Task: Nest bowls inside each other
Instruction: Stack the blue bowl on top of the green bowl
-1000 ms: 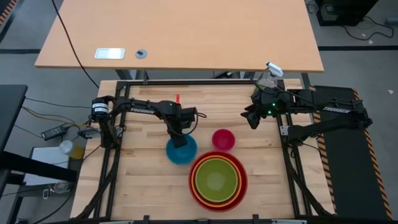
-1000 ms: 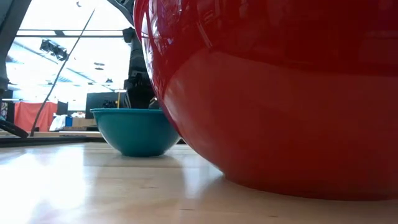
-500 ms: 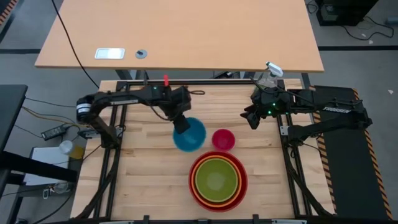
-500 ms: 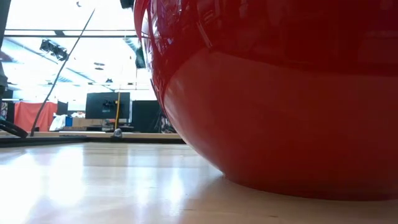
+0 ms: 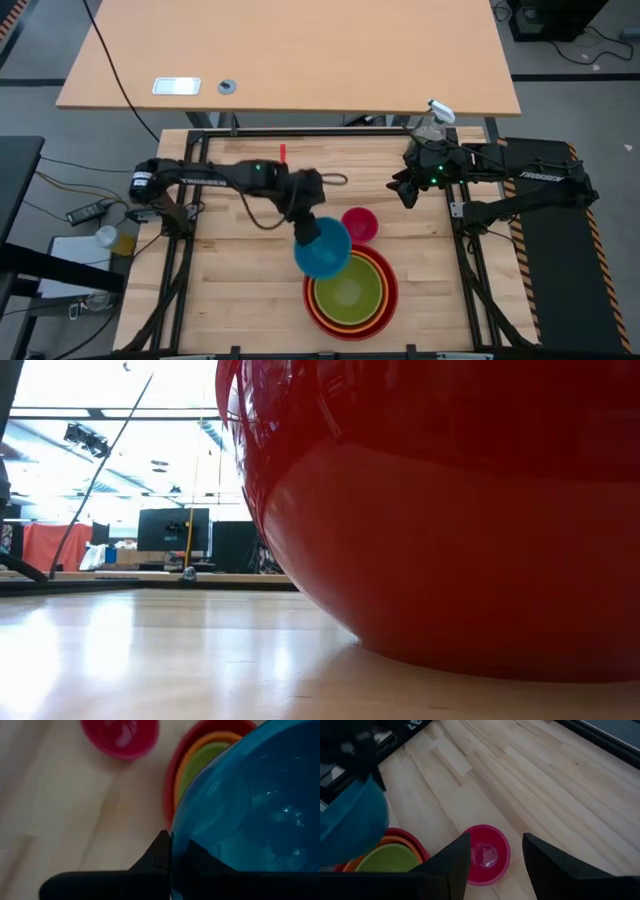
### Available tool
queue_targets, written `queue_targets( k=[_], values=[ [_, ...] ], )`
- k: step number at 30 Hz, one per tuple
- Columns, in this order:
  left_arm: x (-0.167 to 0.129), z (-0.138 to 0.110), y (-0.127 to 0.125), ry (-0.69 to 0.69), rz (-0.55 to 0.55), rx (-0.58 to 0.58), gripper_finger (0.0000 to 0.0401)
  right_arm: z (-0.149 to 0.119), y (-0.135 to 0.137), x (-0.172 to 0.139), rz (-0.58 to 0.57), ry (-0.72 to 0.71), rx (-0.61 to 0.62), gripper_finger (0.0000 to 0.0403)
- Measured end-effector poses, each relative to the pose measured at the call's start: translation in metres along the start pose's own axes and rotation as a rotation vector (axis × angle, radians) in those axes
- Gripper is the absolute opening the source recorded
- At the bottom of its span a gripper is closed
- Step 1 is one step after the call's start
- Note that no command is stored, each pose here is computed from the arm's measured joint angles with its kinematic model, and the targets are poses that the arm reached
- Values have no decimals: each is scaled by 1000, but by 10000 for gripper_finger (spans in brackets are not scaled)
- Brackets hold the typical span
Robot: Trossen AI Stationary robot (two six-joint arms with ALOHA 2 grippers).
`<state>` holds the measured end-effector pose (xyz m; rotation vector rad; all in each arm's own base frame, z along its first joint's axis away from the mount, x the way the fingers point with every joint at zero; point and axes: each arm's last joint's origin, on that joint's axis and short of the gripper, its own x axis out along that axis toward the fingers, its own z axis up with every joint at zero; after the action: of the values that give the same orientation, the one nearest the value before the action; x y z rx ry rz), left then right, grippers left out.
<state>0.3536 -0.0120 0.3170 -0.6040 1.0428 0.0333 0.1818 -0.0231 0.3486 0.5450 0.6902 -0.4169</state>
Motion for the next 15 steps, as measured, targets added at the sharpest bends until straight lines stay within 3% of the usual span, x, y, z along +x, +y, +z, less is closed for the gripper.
queue_targets(
  k=[10,15],
  values=[
    [41,-10,-38,-6,-90,-37,12,0,1,0,23,15,4,185],
    [48,-7,-54,-74,-169,-73,12,-1,1,0,36,24,3,185]
  ],
)
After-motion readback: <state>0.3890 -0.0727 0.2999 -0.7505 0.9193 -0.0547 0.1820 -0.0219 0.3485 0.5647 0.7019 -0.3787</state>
